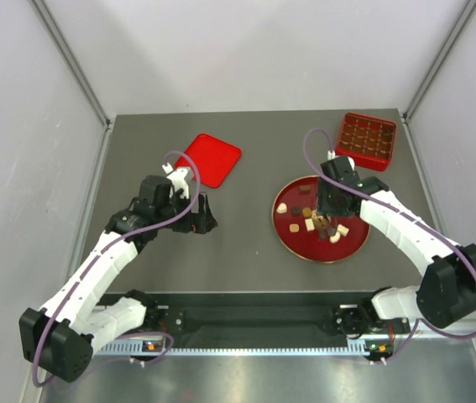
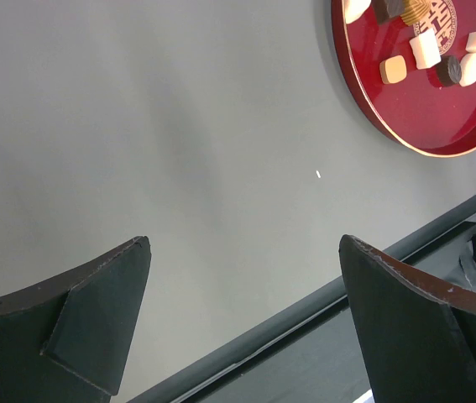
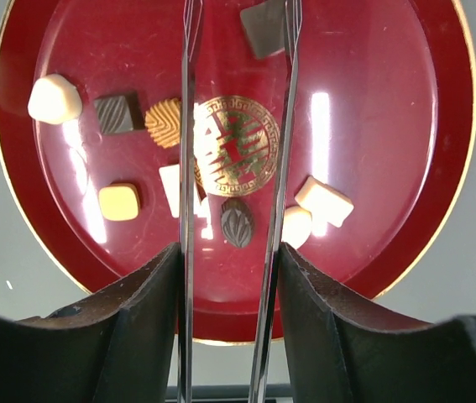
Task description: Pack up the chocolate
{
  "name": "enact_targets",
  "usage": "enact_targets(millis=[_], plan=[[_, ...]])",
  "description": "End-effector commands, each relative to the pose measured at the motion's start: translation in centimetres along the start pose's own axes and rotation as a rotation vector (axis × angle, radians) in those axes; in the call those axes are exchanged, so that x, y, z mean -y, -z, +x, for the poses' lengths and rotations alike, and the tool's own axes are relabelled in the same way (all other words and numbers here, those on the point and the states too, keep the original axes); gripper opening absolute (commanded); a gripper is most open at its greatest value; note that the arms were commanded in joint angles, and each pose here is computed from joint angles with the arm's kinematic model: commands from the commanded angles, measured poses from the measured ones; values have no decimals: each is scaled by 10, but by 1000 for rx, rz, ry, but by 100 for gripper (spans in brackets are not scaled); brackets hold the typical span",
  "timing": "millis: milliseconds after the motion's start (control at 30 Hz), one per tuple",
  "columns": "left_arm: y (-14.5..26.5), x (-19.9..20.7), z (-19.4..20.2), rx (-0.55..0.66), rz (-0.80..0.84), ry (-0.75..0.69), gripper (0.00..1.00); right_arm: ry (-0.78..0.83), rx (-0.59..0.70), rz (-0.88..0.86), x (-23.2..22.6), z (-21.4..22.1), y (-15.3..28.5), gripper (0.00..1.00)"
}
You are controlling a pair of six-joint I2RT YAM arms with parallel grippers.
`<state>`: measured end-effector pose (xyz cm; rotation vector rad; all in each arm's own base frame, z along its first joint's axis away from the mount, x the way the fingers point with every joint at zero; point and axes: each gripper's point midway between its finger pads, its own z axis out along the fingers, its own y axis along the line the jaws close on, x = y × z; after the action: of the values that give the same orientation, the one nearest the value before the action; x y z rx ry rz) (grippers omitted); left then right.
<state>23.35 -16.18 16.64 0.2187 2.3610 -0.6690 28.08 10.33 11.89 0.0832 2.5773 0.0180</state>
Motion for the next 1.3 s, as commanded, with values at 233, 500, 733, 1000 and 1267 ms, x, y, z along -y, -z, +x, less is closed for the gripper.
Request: enact_targets(millis=[233, 500, 733, 1000, 1267], plan=[[-2, -1, 0, 10, -1, -13, 99, -13, 89, -16, -3, -9, 11, 47], [-2, -1, 0, 11, 0, -12, 99, 10, 106, 22, 2, -21, 17, 48], [-2, 0, 0, 10, 3, -12, 99, 27, 72, 24, 4, -7, 9, 48], [-2, -1, 0, 10, 1, -12, 99, 27, 59, -8, -1, -2, 5, 45], [-3, -1, 1, 7, 0, -11, 99, 32, 65, -20, -2, -4, 7, 40]])
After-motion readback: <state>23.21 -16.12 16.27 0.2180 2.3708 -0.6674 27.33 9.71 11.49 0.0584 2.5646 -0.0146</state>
